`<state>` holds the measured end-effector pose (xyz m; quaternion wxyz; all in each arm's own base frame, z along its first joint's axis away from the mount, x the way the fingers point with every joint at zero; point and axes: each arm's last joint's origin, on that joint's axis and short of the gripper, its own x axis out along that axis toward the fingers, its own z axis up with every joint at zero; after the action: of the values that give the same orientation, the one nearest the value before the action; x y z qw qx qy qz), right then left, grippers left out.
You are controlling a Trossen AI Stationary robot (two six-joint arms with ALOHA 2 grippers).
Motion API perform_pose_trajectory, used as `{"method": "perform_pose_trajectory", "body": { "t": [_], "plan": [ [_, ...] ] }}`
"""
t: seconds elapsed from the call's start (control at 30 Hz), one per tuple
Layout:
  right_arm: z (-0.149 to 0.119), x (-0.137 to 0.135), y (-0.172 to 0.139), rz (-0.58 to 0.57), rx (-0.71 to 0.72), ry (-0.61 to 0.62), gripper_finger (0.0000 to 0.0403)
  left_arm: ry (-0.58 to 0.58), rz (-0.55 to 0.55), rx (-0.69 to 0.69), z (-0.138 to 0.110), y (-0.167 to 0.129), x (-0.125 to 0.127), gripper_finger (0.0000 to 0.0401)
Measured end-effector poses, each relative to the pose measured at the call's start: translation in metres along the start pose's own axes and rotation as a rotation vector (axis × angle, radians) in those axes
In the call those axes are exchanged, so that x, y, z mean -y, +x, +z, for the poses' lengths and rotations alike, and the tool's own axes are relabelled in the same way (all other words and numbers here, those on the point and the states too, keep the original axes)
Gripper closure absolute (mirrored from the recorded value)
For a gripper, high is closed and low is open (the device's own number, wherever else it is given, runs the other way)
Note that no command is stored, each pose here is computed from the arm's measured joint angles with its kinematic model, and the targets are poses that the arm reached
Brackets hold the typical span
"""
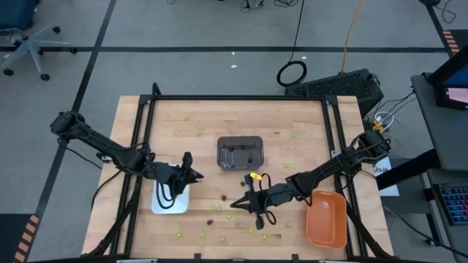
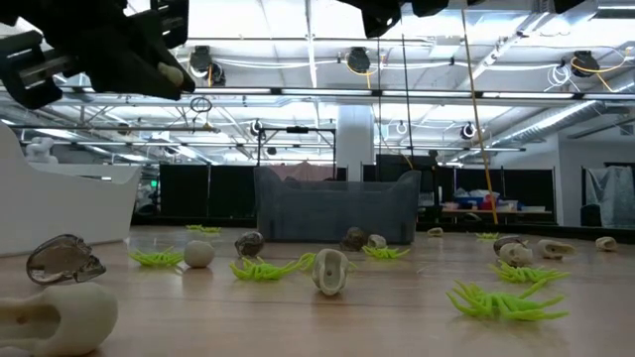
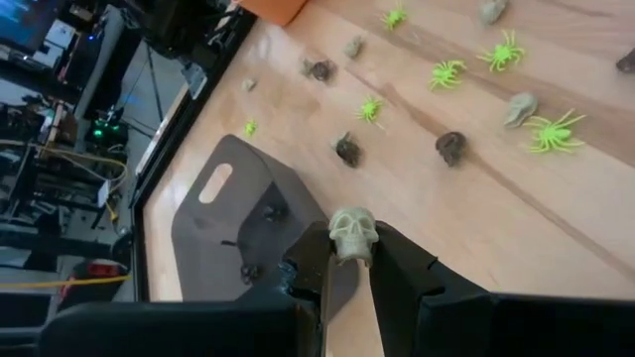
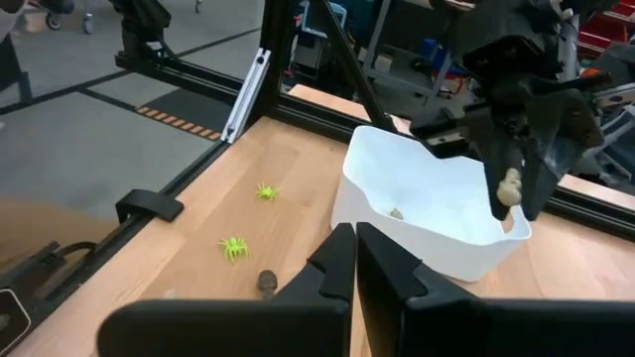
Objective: Sort Halloween decoration
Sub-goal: Put the white skull toy into the white bin
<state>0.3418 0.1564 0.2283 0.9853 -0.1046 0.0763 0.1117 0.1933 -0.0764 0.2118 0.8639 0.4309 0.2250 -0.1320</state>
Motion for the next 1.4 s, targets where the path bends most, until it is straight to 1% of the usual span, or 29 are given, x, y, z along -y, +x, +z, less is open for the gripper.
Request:
{"method": "perform_pose_trajectory", "body": {
  "t": [0.07, 0.13, 0.27, 0.37, 0.47, 0.57, 0.67, 0.77, 0.87, 0.97, 1.03, 1.17, 1.27, 1.4],
  "plan": [
    [0.0, 0.0, 0.0, 0.0, 0.0, 0.0, 0.0403, -0.018, 0.003, -0.001, 0.0, 0.0, 0.0, 0.0351],
    [0.0, 0.0, 0.0, 0.0, 0.0, 0.0, 0.0403, -0.077, 0.01, -0.001, 0.0, 0.0, -0.001, 0.0351],
    [0.0, 0.0, 0.0, 0.0, -0.001, 0.0, 0.0403, -0.288, 0.031, -0.01, 0.0, 0.0, -0.001, 0.0351],
    [0.0, 0.0, 0.0, 0.0, -0.004, 0.0, 0.0403, -0.437, 0.022, -0.034, 0.0, -0.001, 0.002, 0.0351],
    [0.0, 0.0, 0.0, 0.0, -0.005, -0.001, 0.0403, -0.514, -0.025, -0.099, 0.003, -0.006, 0.004, 0.0351],
    [-0.001, 0.0, 0.0, 0.001, -0.007, -0.001, 0.0403, -0.562, -0.082, -0.205, 0.006, -0.015, 0.004, 0.0351],
    [-0.001, 0.0, 0.0, 0.001, -0.01, -0.002, 0.0403, -0.653, -0.111, -0.3, 0.009, -0.025, 0.002, 0.0351],
    [-0.001, 0.0, 0.0, 0.001, -0.012, -0.002, 0.0403, -0.761, -0.155, -0.361, 0.012, -0.032, 0.003, 0.0351],
    [-0.001, 0.0, 0.0, 0.001, -0.012, -0.002, 0.0403, -0.858, -0.221, -0.386, 0.013, -0.035, 0.006, 0.0351],
    [-0.001, 0.0, 0.0, 0.001, -0.012, -0.002, 0.0403, -0.91, -0.272, -0.42, 0.013, -0.037, 0.01, 0.0351],
    [-0.001, 0.0, 0.0, 0.002, -0.014, -0.002, 0.0403, -0.93, -0.282, -0.459, 0.011, -0.039, 0.013, 0.0351],
    [-0.003, -0.001, 0.0, 0.005, -0.036, 0.015, 0.0403, -0.956, -0.28, -0.54, 0.006, -0.044, 0.018, 0.0351],
    [-0.007, -0.001, 0.0, 0.008, -0.07, 0.042, 0.0403, -1.033, -0.259, -0.578, 0.003, -0.043, 0.022, 0.0351],
    [-0.014, -0.002, -0.001, 0.013, -0.145, 0.094, 0.0403, -1.035, -0.254, -0.587, 0.002, -0.042, 0.023, 0.034]
  ]
}}
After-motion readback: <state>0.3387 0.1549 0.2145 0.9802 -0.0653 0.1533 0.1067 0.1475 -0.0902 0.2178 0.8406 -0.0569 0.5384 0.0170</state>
